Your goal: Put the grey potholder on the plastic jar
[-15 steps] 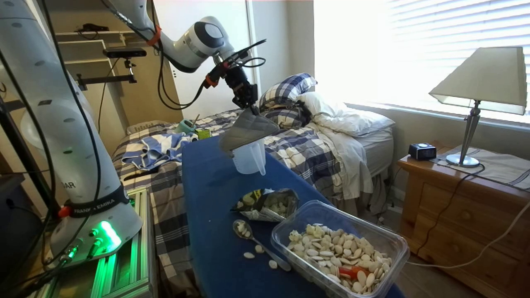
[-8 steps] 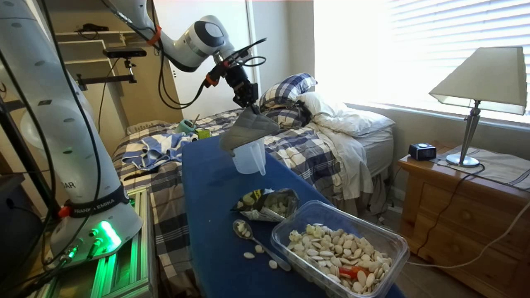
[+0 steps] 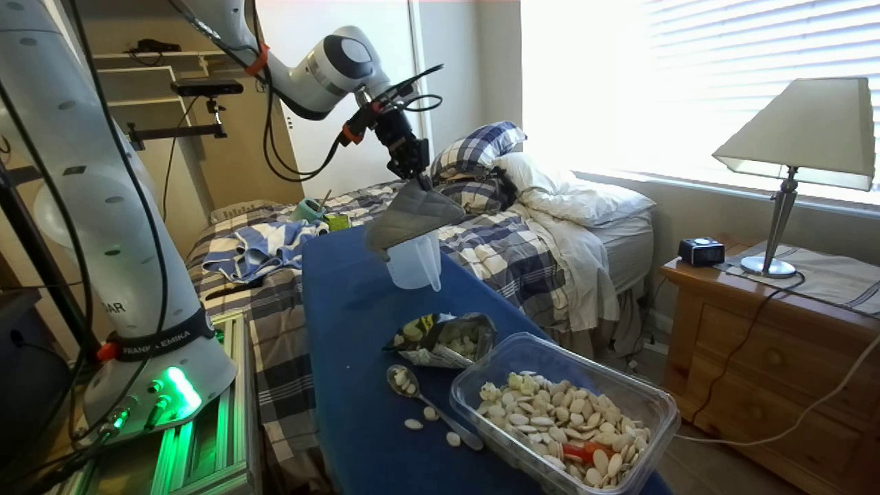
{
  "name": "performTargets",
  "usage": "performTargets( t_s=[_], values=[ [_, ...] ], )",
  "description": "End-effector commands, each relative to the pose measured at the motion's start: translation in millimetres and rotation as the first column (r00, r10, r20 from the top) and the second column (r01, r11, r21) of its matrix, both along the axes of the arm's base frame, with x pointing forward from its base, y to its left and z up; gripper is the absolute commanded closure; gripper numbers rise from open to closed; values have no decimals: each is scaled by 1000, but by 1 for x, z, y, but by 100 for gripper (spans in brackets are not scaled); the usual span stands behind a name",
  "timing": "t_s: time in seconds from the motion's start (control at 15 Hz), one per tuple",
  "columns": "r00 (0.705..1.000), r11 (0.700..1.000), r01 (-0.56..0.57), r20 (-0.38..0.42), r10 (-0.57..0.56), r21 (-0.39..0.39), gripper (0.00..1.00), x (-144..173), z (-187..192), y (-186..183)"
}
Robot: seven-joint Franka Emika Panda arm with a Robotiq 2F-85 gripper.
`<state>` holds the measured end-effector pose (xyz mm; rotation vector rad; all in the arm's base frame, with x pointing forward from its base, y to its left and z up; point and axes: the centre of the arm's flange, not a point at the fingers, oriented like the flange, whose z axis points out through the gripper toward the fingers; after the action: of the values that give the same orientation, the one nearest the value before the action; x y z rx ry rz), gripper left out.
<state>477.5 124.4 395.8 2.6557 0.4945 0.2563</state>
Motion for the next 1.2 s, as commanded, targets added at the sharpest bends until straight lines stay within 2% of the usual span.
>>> performTargets(
  t_s=[0.0,0.13,0.2,0.27,0.8,0.93,1.13],
  values=[
    [1000,1000,-2,19,2,18,97,7,-4,-6],
    [1000,1000,-6,29,5,30,97,9,-5,-7],
    [999,999,-7,33,6,39,77,10,-7,-7],
    [999,999,-8,35,6,45,63,11,-8,-7],
    [999,998,-14,43,11,69,7,14,-16,-6],
    [999,997,-17,47,13,76,0,15,-16,-5],
    [998,996,-17,56,12,88,0,15,-11,0]
  ],
)
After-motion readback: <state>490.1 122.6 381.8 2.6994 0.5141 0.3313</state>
